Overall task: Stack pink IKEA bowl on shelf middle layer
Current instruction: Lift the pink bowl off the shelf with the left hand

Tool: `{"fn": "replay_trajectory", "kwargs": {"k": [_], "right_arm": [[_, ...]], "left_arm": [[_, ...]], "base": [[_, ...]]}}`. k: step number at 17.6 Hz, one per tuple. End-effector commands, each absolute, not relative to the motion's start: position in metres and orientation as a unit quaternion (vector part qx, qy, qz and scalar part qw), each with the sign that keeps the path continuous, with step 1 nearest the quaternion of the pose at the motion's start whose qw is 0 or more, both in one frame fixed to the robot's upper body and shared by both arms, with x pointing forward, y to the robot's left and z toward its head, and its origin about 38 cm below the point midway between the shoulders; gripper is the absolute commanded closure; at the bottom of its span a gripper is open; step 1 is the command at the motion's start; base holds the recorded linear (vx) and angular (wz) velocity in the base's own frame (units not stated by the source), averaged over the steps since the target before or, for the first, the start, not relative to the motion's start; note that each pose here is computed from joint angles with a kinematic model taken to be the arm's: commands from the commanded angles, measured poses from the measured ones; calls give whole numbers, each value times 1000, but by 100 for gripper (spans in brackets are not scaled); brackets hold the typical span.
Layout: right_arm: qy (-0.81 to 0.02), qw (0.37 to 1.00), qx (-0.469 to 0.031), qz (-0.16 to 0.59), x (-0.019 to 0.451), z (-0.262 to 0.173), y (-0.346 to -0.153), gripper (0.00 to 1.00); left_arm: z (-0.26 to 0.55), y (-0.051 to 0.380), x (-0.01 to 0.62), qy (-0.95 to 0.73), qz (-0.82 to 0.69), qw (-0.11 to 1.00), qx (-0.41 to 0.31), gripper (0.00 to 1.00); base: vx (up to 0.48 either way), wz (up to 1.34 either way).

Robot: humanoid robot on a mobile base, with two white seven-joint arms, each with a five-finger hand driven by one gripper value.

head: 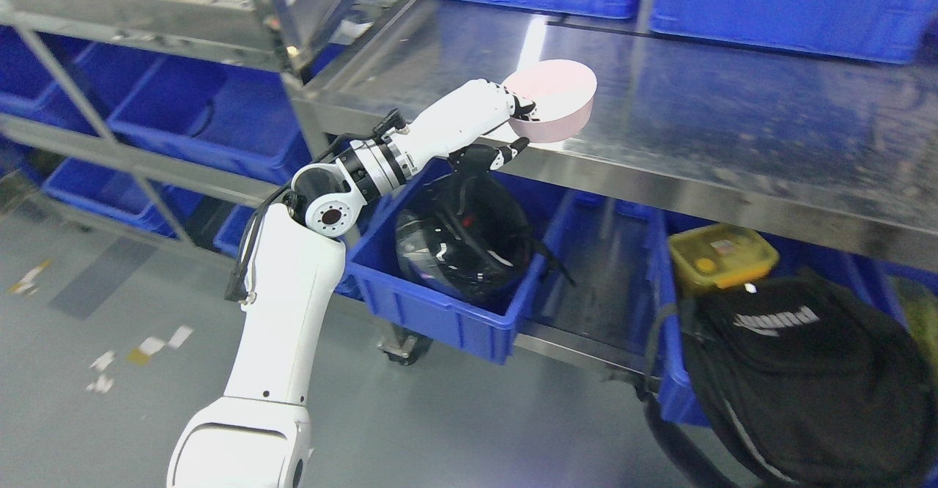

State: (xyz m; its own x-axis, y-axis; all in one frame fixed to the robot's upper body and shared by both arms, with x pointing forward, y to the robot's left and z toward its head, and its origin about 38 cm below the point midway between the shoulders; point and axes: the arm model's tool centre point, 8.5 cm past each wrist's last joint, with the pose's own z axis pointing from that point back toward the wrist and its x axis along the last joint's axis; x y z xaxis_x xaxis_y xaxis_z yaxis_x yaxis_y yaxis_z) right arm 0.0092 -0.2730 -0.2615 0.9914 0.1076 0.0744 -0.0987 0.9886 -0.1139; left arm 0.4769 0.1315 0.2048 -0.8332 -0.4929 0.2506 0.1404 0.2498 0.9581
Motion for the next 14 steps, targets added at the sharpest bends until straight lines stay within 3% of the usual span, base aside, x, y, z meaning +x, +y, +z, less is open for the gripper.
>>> {"fn": "replay_trajectory", "kwargs": {"k": [1,10,14], "right_arm": [[-37,996,-63,52,1,-261,-284,0],[-37,996,-63,52,1,-261,-284,0],[-37,996,-63,52,1,-261,-284,0]], "left_arm": [[237,144,451,-763,-587,215,164,99],[241,140,449,-763,-590,205,166,99],[240,136,447,-762,-593,203,161,99]], "base": [[60,1206],[83,1351],[91,871]]}}
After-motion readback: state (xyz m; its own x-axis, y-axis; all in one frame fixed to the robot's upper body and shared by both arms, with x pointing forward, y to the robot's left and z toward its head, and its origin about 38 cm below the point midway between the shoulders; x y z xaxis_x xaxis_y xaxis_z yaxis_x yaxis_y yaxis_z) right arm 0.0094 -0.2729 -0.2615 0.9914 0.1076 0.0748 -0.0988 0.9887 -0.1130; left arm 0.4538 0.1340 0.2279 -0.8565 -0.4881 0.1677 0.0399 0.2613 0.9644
